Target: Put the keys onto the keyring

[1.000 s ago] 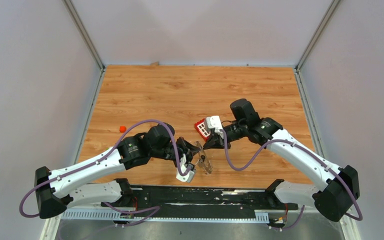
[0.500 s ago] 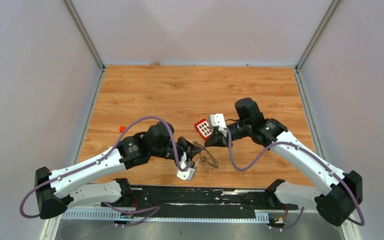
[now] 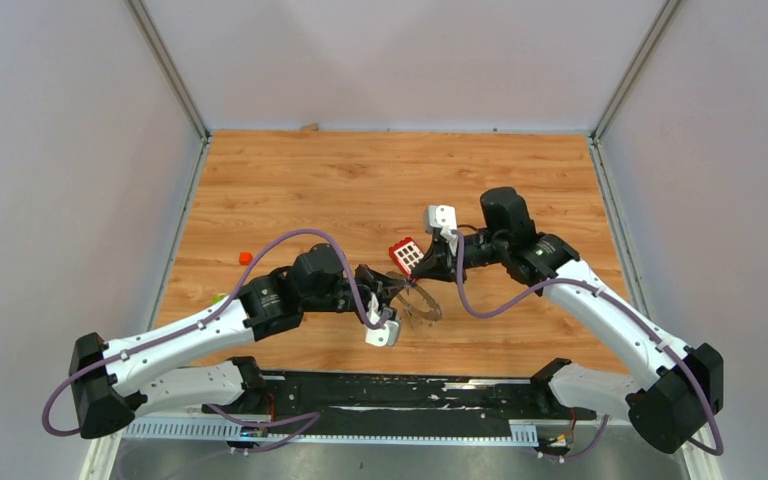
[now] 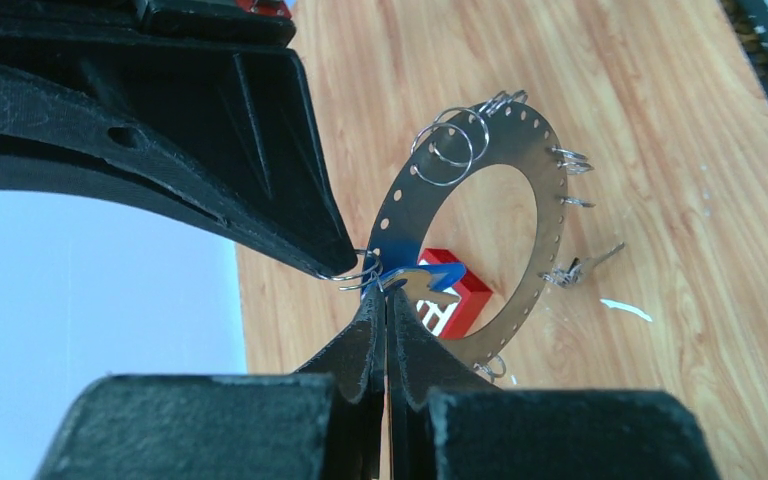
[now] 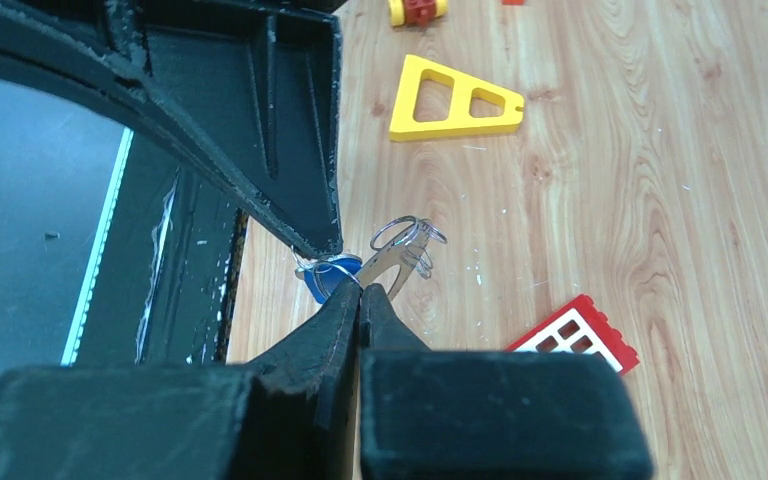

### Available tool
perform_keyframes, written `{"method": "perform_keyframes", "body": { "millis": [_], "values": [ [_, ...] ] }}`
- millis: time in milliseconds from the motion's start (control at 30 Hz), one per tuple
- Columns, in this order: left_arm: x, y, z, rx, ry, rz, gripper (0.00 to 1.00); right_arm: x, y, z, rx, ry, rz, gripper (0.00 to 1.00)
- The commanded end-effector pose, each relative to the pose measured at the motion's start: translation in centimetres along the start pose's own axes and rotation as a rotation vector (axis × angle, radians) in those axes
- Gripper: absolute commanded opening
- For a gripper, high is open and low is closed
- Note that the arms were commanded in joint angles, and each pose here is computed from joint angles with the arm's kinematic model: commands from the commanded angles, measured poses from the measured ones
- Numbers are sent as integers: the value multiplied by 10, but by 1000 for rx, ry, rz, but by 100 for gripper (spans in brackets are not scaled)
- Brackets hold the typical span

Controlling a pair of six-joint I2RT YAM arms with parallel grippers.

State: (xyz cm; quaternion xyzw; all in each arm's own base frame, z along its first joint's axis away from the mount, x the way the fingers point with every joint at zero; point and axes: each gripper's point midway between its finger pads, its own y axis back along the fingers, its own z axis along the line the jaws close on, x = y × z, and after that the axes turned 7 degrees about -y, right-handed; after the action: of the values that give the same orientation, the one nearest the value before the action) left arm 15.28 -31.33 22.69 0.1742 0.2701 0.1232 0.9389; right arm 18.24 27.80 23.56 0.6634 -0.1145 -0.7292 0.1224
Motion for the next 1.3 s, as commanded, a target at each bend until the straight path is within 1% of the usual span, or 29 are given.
{"method": "perform_keyframes", "body": {
  "millis": [0, 100, 233, 433, 500, 633, 700, 933, 1100, 1267],
  "values": [
    [3, -1, 16, -90, 50, 26, 0, -36, 4, -19, 54, 4, -123, 0],
    [8, -3, 24, -129, 67, 52, 1, -36, 3, -24, 63, -41, -135, 0],
    [13, -7, 30, -146, 90, 74, 9, -35, -2, -29, 65, -101, -144, 0],
    [17, -12, 28, -129, 107, 92, 15, -34, -3, -35, 81, -141, -154, 0],
    [18, -12, 29, -133, 110, 98, 19, -34, -2, -35, 86, -141, -157, 0],
    [19, -11, 32, -143, 124, 107, 33, -36, 1, -36, 97, -133, -163, 0],
    [19, -9, 34, -154, 131, 111, 38, -35, 2, -36, 100, -128, -164, 0],
    [22, 14, 49, -246, 167, 158, 48, -37, 14, -42, 140, -100, -181, 0],
    [25, 28, 60, -316, 273, 139, 55, -40, 21, -42, 152, -90, -199, 0],
    [23, 24, 76, -348, 446, 90, 57, -42, 20, -42, 150, -97, -210, 0]
  ]
}}
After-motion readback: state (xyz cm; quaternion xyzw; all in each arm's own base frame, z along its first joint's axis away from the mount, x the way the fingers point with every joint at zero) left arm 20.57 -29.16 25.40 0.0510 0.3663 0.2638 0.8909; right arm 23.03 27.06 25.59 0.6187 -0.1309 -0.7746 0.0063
